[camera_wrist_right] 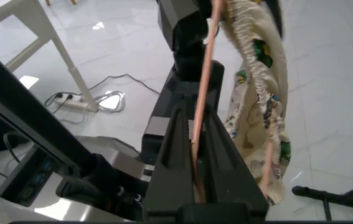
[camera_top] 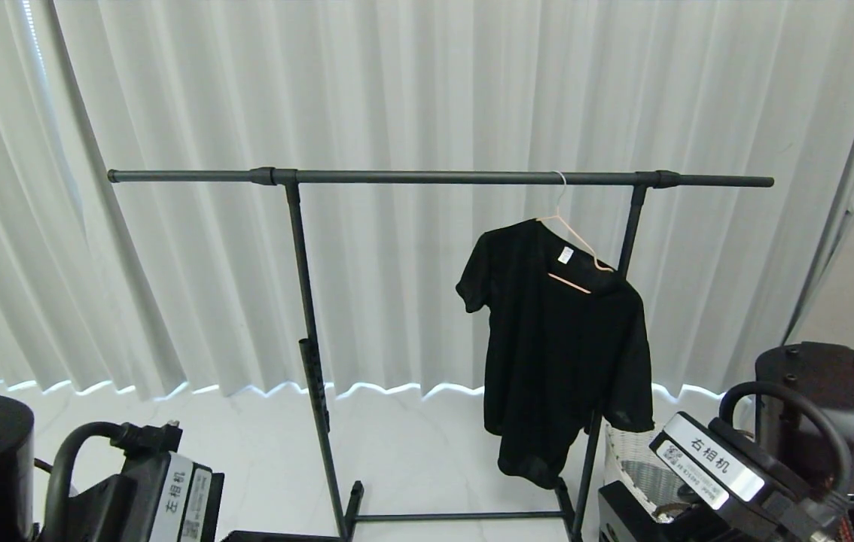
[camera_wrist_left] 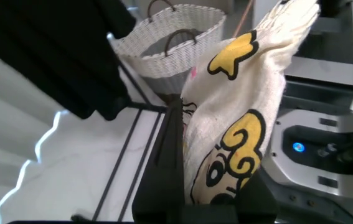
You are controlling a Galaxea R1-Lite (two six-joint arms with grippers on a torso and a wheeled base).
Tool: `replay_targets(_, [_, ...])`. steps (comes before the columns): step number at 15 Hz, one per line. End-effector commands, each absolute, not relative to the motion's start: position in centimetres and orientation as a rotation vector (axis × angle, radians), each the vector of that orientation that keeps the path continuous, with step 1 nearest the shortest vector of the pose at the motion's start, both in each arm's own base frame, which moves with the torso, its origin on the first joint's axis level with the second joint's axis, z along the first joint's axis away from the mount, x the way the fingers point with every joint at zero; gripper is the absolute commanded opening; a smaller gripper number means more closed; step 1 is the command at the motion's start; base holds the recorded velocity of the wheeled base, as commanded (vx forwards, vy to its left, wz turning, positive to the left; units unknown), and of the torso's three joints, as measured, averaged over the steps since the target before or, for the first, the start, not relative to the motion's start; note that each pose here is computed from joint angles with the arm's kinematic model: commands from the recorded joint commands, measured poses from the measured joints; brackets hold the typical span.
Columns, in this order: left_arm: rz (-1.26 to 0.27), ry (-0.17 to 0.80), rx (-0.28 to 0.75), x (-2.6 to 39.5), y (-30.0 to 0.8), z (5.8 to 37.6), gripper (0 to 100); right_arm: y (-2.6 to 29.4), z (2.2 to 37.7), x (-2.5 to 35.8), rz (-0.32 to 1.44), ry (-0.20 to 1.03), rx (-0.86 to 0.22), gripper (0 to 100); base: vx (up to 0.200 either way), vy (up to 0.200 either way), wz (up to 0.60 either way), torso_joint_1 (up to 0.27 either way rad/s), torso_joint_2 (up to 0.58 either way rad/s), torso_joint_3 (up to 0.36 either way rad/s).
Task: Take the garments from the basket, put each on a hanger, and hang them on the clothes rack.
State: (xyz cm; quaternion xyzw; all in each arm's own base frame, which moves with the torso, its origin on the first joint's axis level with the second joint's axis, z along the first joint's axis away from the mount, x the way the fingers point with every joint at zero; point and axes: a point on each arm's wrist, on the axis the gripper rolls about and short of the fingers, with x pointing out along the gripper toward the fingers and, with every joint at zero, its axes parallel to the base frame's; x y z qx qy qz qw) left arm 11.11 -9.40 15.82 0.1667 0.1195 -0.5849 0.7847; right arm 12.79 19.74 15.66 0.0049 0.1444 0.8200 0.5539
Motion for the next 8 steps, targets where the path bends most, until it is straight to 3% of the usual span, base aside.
replay_targets(1, [-1.219,0.301,0.349,12.4,-9.4,15.5,0,19.6,15.6,13.0,1.923,0.343,0.013,100,0.0,0.0,0.0,0.0,0.0,0.0])
replay_targets(8, [-1.069,0.405,0.321,14.6,-7.9,14.2,0,15.6,15.0,18.7,1.63,0.337,0.051,100,0.0,0.0,0.0,0.0,0.0,0.0])
